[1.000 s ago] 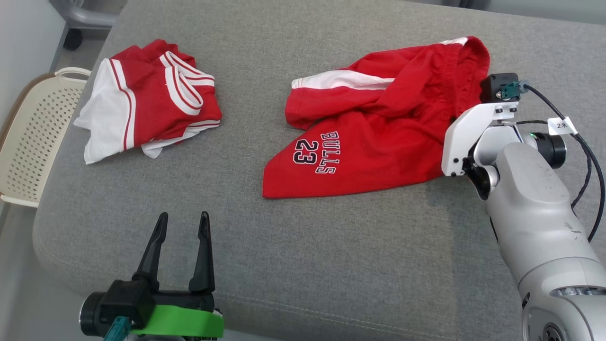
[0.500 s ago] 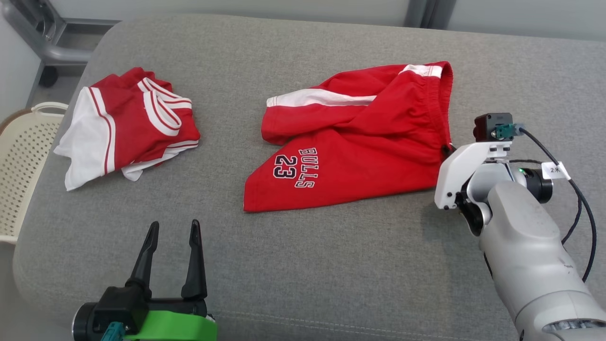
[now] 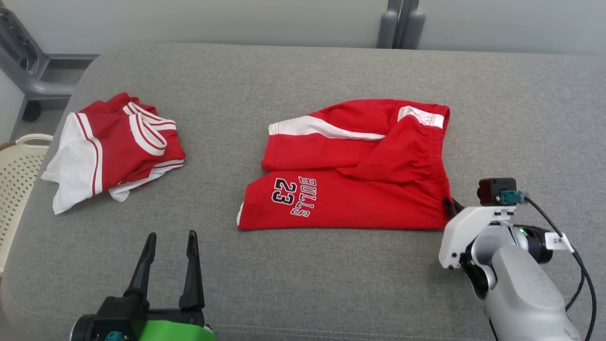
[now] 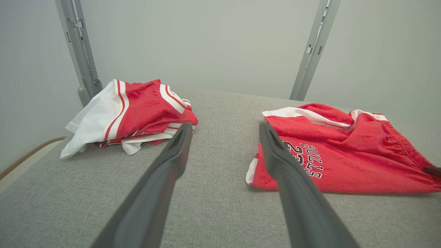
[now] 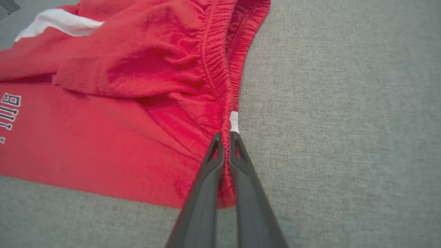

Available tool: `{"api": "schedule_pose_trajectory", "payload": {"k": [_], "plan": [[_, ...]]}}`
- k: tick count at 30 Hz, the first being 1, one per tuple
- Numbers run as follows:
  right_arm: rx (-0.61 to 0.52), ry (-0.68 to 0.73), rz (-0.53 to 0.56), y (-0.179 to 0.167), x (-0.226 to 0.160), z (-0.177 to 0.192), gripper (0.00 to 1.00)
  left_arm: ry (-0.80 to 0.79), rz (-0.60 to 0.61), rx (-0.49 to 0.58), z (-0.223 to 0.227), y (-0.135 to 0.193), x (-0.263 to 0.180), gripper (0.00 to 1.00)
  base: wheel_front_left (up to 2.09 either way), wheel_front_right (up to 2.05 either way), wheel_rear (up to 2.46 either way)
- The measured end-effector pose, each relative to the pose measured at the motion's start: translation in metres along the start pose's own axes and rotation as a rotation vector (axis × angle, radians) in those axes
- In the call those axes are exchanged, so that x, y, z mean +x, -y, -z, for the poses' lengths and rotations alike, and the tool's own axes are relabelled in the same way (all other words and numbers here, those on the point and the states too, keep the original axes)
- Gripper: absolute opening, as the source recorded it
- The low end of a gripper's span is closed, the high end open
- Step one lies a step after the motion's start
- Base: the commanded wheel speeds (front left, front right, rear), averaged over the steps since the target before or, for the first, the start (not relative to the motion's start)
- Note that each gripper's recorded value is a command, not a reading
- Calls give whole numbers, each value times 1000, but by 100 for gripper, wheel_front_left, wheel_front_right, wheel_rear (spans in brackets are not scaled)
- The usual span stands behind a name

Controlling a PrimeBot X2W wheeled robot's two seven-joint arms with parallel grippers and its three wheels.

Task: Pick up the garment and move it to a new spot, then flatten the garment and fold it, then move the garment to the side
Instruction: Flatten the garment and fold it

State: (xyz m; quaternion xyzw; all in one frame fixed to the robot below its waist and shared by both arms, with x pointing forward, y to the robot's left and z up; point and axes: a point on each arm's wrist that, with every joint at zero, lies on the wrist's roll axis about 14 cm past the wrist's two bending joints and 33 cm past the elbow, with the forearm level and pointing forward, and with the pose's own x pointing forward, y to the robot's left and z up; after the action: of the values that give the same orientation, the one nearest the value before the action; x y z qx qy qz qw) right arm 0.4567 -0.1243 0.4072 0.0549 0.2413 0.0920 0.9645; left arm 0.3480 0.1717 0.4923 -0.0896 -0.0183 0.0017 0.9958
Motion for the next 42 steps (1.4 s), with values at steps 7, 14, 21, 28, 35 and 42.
{"api": "schedule_pose_trajectory", "payload": {"k": [7, 14, 21, 28, 35, 42], "plan": [[10, -12, 31, 11, -27, 19, 0, 3, 13, -2, -1, 4, -6, 100, 0, 0, 0], [3, -28, 62, 21, -50, 26, 0, 7, 21, 4, -2, 7, -12, 100, 0, 0, 0], [-2, -34, 88, 28, -69, 31, 100, 10, 28, 3, -3, 9, -16, 100, 0, 0, 0], [16, 36, 111, 35, -83, 20, 100, -6, 13, 15, 2, 5, -20, 100, 0, 0, 0], [51, 216, 98, 31, -102, -3, 100, -24, -36, 27, 8, -11, -25, 100, 0, 0, 0], [58, 327, 93, 29, -116, -13, 100, -35, -59, 33, 12, -19, -28, 100, 0, 0, 0]]}}
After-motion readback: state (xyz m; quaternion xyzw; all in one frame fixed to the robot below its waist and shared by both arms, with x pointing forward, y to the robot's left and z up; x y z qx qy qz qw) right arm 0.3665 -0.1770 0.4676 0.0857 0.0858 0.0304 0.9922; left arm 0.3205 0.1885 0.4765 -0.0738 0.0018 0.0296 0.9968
